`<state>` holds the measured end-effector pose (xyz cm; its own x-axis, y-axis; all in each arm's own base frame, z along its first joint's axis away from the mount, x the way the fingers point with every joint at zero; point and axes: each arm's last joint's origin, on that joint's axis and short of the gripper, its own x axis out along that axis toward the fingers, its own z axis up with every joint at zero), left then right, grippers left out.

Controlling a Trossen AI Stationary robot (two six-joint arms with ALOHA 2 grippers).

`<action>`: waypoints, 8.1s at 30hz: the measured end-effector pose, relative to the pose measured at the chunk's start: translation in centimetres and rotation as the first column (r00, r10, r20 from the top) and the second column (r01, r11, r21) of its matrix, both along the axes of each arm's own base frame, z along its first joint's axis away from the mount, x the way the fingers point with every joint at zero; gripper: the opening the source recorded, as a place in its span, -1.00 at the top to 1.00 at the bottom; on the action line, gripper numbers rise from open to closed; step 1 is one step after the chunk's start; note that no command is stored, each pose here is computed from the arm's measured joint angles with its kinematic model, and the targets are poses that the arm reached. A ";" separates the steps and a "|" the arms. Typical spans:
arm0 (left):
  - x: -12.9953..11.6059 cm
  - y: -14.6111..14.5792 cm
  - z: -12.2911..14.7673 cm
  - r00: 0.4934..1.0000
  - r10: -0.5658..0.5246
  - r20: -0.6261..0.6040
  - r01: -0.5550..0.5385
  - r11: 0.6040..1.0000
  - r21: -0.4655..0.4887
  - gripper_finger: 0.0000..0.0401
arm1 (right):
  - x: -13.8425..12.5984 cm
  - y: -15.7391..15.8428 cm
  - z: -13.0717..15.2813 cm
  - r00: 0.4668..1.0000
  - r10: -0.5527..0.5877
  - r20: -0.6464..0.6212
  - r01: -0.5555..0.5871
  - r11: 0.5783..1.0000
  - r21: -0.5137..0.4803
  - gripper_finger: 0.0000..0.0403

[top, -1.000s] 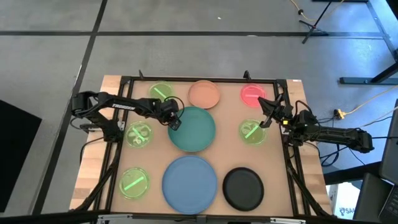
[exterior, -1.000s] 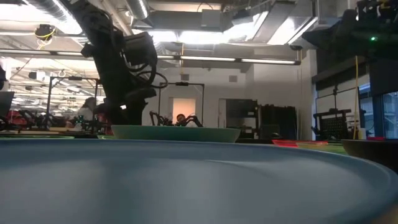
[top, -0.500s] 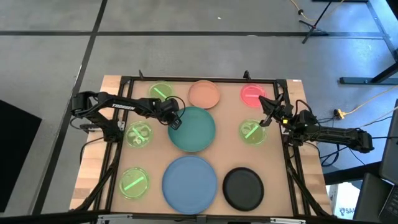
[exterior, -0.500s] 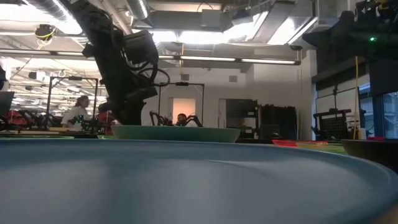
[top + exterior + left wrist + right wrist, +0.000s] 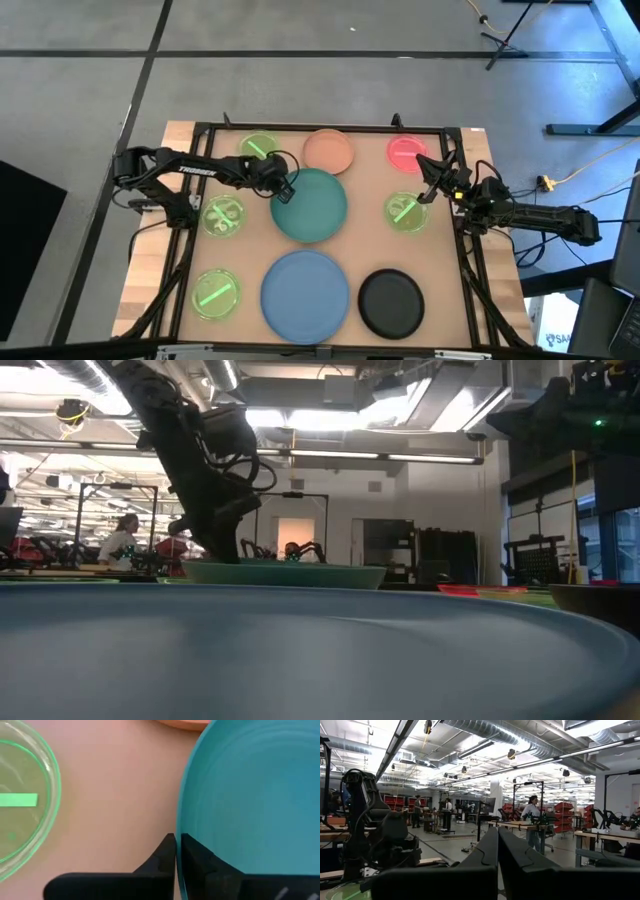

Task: Stack plastic plates
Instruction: Stack the green plate on the blue plate, then move the stacked plates to the center of the table, then stack the black plate on the green plate

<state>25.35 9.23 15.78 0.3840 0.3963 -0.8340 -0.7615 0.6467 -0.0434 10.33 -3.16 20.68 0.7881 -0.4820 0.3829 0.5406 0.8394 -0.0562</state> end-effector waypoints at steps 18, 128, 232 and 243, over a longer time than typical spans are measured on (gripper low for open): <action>0.7 -5.9 10.7 0.933 -0.247 0.262 0.246 0.969 0.036 0.97 | 0.1 0.2 0.0 0.995 0.095 -0.003 -0.095 0.995 -0.021 0.99; 7.5 -35.0 -1.4 0.775 -0.629 -0.060 0.621 0.775 -0.116 0.95 | 0.5 0.9 -0.4 0.930 0.367 -0.016 -0.367 0.930 0.028 0.99; 7.2 -22.6 14.0 0.937 -0.326 -0.122 0.340 0.932 0.123 0.02 | 0.7 0.8 -0.9 0.929 0.366 -0.044 -0.361 0.928 0.092 0.99; 14.5 -23.6 10.4 0.798 -0.594 0.098 0.583 0.803 0.119 0.02 | 0.7 0.8 -1.0 0.928 0.369 -0.049 -0.362 0.926 0.107 0.99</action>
